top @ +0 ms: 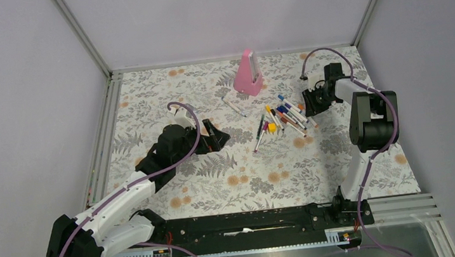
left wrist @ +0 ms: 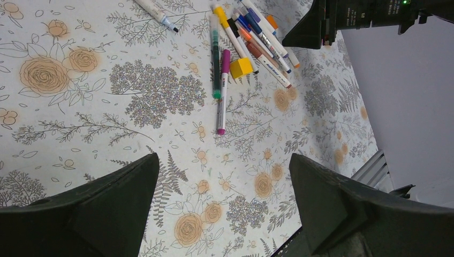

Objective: Open the pen caps
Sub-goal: Pick up the pen from the center of the board.

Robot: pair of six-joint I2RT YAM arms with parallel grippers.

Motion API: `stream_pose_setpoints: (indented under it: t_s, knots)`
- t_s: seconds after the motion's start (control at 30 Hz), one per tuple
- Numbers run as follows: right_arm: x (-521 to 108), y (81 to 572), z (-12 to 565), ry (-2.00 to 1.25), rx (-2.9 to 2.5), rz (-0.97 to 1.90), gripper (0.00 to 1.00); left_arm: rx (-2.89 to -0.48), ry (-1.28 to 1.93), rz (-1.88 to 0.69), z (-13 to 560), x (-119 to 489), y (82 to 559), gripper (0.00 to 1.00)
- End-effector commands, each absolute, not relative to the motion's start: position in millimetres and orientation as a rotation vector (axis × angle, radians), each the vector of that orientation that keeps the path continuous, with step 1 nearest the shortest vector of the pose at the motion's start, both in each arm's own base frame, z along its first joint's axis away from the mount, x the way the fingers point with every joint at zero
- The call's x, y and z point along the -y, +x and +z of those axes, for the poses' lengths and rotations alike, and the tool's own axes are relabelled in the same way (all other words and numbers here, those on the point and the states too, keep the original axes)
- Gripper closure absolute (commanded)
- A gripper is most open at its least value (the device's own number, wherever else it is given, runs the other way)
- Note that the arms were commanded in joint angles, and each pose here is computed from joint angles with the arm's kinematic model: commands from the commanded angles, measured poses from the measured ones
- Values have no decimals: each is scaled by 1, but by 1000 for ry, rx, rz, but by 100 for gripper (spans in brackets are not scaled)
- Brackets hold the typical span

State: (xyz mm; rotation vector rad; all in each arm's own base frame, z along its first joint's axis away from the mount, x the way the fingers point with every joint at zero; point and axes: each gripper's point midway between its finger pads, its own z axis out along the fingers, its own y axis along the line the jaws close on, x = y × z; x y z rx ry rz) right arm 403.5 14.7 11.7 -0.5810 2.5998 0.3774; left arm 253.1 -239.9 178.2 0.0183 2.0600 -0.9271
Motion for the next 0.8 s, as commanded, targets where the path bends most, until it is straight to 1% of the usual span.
stream_pose_setpoints:
  t_s: [0.0, 0.2, 0.4, 0.57, 0.67, 0.77]
  knots:
    - [-7, 397, 0, -612, -2648, 302, 65, -1985, 32, -989, 199, 247, 258, 1]
    - [6, 398, -4, -611, -2672, 186, 68, -1983, 28, -995, 199, 247, 256, 1]
    - [11, 390, -13, -671, -2695, 93, 65, -1986, 30, -1005, 197, 249, 257, 1]
    - [5, 381, -25, -758, -2722, 54, 66, -1992, 36, -1015, 196, 252, 257, 1]
    - [4, 378, -26, -762, -2734, 66, 69, -1990, 36, -1028, 197, 253, 257, 1]
    - [1, 373, -28, -766, -2745, 95, 78, -1980, 28, -1057, 199, 255, 255, 1]
